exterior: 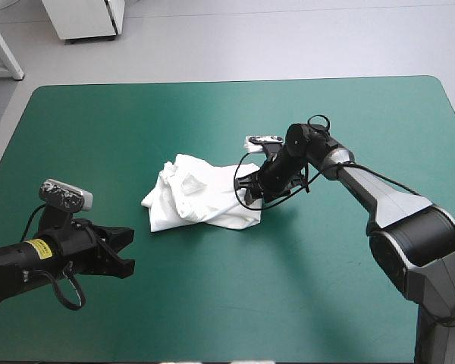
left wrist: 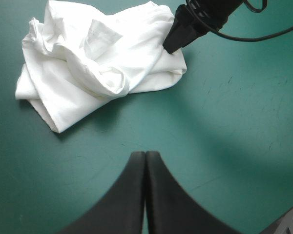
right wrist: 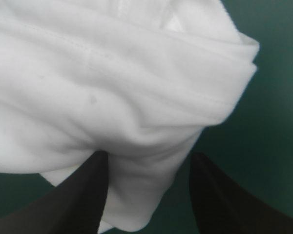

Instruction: Fold the cloth

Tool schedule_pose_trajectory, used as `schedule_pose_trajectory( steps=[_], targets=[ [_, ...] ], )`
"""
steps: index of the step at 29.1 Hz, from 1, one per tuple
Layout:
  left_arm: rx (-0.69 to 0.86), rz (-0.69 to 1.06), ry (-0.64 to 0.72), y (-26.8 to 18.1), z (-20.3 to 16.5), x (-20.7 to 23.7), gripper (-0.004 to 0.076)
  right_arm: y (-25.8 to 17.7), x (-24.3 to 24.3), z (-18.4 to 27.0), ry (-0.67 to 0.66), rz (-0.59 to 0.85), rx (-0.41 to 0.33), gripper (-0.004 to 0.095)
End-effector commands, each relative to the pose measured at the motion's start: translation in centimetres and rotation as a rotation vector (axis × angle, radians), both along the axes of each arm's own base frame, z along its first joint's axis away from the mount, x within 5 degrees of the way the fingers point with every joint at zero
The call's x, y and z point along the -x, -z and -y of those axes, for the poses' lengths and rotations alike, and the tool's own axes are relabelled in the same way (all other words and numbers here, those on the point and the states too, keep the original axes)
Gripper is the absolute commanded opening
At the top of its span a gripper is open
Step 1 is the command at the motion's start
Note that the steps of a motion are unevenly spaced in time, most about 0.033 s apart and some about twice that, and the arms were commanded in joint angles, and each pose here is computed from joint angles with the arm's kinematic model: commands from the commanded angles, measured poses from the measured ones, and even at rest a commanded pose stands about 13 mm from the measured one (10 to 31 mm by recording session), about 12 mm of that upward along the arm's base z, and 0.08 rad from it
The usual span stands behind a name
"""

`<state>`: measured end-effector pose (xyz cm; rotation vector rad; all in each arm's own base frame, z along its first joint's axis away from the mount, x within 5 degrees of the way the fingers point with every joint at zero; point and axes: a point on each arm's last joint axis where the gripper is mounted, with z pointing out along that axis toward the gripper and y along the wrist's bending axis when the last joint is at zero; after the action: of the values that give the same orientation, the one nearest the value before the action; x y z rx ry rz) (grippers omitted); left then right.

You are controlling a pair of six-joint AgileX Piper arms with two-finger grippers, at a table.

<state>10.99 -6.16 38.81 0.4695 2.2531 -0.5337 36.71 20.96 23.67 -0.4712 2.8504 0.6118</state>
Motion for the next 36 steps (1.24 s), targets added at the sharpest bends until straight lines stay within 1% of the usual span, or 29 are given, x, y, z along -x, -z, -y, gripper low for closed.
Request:
schedule_pose_trajectory(
  steps=[1, 3, 4, 5, 8, 9, 11, 13, 18, 20, 27, 29, 32, 36],
  targets=[
    [0.060, 0.067, -0.013, -1.3, 0.2, -0.1, -0.0009, -2.1, 0.0, -0.2, 0.010, 0.048, -0.073, 0.0483],
    [0.061, 0.067, -0.013, -1.3, 0.2, -0.1, -0.0009, -1.7, 0.0, -0.5, 0.004, 0.041, -0.070, 0.0430],
    [0.061, 0.067, -0.013, -1.3, 0.2, -0.1, -0.0009, -1.6, 0.0, -0.6, 0.001, 0.037, -0.068, 0.0381],
    [0.061, 0.067, -0.013, -1.3, 0.2, -0.1, -0.0009, -1.5, 0.0, -0.7, -0.002, 0.034, -0.067, 0.0309],
    [0.061, 0.069, -0.014, -1.3, 0.2, -0.1, -0.0009, -1.4, 0.1, -0.8, -0.007, 0.030, -0.066, 0.0018],
    [0.061, 0.069, -0.014, -1.3, 0.2, -0.1, -0.0009, -1.5, 0.1, -0.8, -0.008, 0.033, -0.065, -0.0012],
    [0.061, 0.069, -0.014, -1.3, 0.2, -0.1, -0.0009, -1.5, 0.0, -0.7, -0.010, 0.039, -0.054, -0.0019],
    [0.061, 0.069, -0.014, -1.3, 0.2, -0.1, -0.0009, -1.5, 0.0, -0.3, -0.017, 0.050, -0.022, -0.0019],
    [0.061, 0.069, -0.014, -1.3, 0.2, -0.1, -0.0009, -1.4, -0.4, 1.7, 0.004, 0.072, 0.128, -0.0019],
    [0.061, 0.069, -0.014, -1.3, 0.2, -0.1, -0.0009, -1.4, -0.9, 2.9, 0.040, 0.077, 0.168, -0.0019],
    [0.062, 0.076, -0.015, -1.3, 0.2, -0.1, -0.0009, -2.2, -2.8, 9.7, 0.187, 0.085, 0.263, -0.0019],
    [0.065, 0.084, -0.019, -1.4, 0.2, -0.2, -0.0009, -2.5, -3.1, 11.9, 0.226, 0.092, 0.302, -0.0019],
    [0.070, 0.094, -0.023, -1.5, 0.1, -0.3, -0.0009, -3.2, -3.4, 15.6, 0.283, 0.114, 0.392, -0.0019],
    [0.072, 0.099, -0.026, -1.5, 0.1, -0.3, -0.0009, -4.1, -3.6, 20.4, 0.395, 0.137, 0.470, -0.0019]
  ],
)
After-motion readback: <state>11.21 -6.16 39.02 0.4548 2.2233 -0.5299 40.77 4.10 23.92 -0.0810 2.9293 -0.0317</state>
